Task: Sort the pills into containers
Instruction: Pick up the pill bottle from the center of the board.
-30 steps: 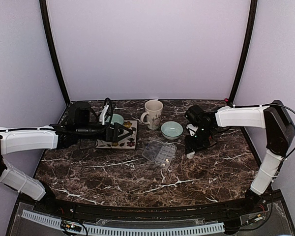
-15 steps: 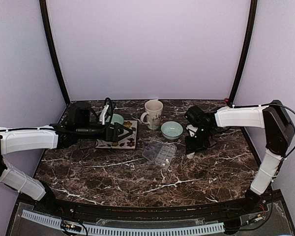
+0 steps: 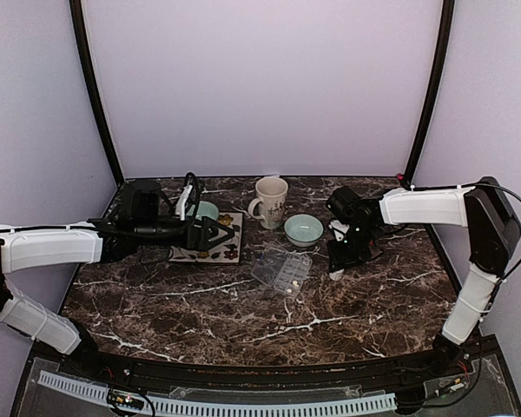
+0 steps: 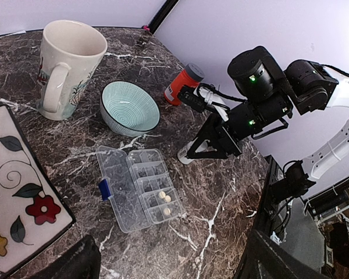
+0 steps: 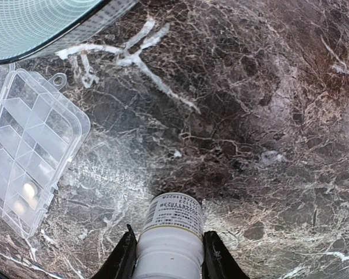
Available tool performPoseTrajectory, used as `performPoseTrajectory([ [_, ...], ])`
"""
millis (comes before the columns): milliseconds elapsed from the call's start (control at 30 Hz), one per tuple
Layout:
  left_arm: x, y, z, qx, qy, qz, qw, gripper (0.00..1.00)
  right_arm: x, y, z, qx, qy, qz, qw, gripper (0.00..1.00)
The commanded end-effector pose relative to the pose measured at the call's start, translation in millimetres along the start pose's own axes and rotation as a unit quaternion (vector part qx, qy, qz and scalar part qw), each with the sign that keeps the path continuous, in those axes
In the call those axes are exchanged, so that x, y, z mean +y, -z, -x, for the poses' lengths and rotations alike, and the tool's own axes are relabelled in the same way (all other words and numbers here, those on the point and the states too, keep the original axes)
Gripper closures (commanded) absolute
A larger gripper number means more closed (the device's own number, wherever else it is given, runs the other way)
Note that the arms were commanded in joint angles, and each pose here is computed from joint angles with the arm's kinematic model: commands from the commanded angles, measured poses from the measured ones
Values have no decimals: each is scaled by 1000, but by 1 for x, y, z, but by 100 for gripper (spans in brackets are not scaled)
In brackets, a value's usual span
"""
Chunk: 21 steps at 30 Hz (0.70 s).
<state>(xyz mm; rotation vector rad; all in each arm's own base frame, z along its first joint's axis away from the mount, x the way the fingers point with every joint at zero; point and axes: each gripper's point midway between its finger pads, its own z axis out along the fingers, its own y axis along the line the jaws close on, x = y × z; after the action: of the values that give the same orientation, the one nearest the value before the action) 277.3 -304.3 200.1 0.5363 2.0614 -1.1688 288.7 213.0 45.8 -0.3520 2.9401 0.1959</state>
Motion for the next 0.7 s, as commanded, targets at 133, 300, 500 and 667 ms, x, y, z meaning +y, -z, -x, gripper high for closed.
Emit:
performPoseTrajectory([
  [133,-8,4,10,-11,-13,-12,1000,11,12,27,15,-23,5,30,999,89],
  [300,-12,4,13,-14,-13,-23,1000,11,31,63,39,-61,11,69,996,94],
  [500,-29,3,19,-16,-10,-73,997,13,64,109,64,-102,21,146,984,95],
  [667,-53,4,23,-11,-3,-142,990,16,104,149,78,-128,35,252,959,96],
])
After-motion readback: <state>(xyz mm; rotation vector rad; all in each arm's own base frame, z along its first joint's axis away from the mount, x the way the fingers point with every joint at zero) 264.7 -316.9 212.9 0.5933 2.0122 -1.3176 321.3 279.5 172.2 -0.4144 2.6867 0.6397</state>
